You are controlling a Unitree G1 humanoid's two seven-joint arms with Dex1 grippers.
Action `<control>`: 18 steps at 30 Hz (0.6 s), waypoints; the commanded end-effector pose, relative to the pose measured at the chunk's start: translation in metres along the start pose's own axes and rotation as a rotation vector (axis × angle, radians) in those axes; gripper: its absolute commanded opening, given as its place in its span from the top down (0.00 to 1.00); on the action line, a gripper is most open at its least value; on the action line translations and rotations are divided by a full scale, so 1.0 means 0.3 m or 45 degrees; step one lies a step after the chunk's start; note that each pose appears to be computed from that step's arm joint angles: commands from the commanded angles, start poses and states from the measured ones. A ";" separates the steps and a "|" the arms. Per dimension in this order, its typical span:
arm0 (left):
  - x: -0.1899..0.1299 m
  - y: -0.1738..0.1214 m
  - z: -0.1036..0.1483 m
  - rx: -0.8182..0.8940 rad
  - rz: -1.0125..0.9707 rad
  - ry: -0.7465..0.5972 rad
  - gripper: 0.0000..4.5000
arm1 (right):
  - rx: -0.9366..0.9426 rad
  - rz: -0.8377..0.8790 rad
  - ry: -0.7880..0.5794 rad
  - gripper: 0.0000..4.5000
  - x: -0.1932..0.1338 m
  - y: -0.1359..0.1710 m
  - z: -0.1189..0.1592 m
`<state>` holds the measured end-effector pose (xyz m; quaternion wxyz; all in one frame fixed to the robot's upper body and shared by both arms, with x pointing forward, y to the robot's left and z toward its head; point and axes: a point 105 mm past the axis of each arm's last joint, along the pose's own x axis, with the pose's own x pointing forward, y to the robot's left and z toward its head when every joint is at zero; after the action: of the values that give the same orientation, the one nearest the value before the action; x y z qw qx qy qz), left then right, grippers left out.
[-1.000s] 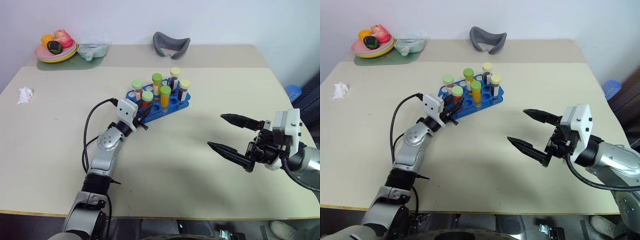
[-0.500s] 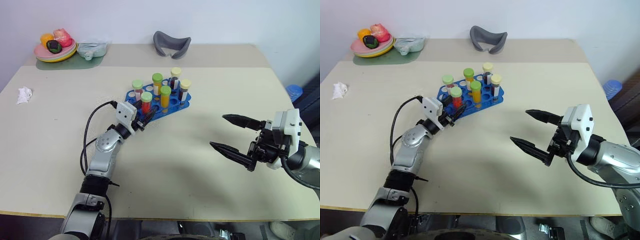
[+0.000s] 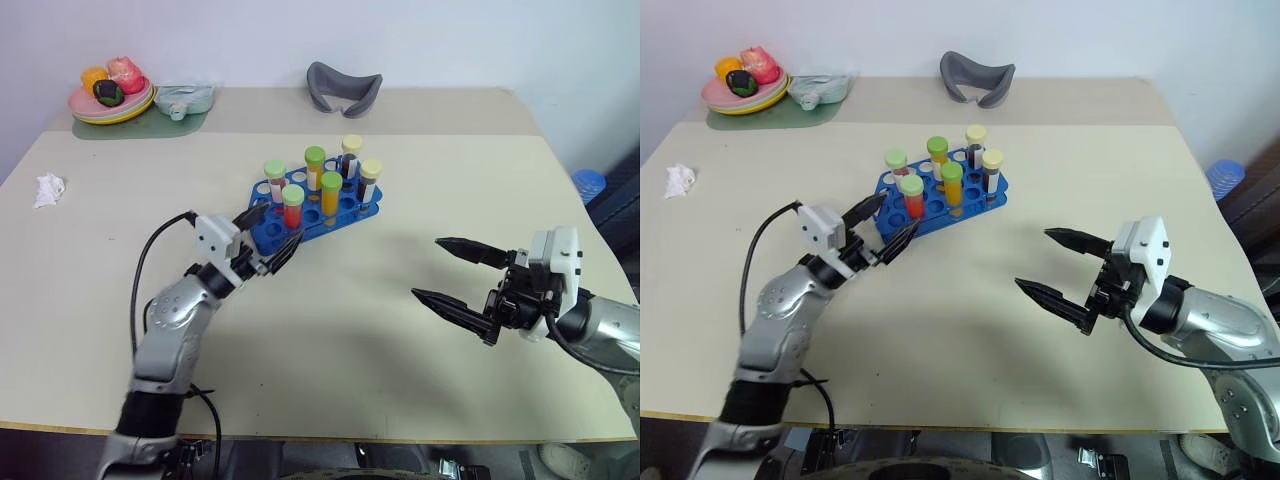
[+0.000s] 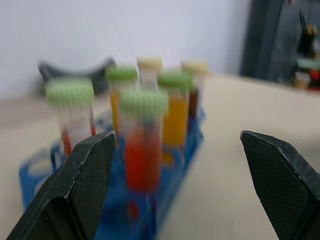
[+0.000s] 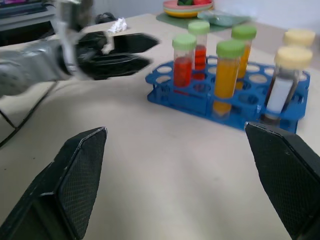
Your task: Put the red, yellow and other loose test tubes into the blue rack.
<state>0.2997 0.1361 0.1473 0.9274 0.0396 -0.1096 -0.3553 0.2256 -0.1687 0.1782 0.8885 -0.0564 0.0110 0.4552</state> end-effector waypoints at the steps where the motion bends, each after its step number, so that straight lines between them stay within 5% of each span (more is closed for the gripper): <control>1: -0.065 0.021 0.004 0.023 -0.004 0.129 0.09 | -0.020 -0.057 0.004 0.00 -0.027 -0.009 -0.029; 10: -0.198 0.051 0.017 0.116 -0.027 0.309 0.09 | 0.005 -0.291 0.060 0.00 -0.164 -0.031 -0.117; 18: -0.211 0.061 0.032 0.113 -0.092 0.364 0.09 | 0.008 -0.397 0.077 0.00 -0.248 -0.029 -0.150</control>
<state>0.2639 0.1941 0.1385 0.9214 0.1303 0.0239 -0.3654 0.1915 -0.2347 0.1316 0.9467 -0.0546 0.0482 0.3137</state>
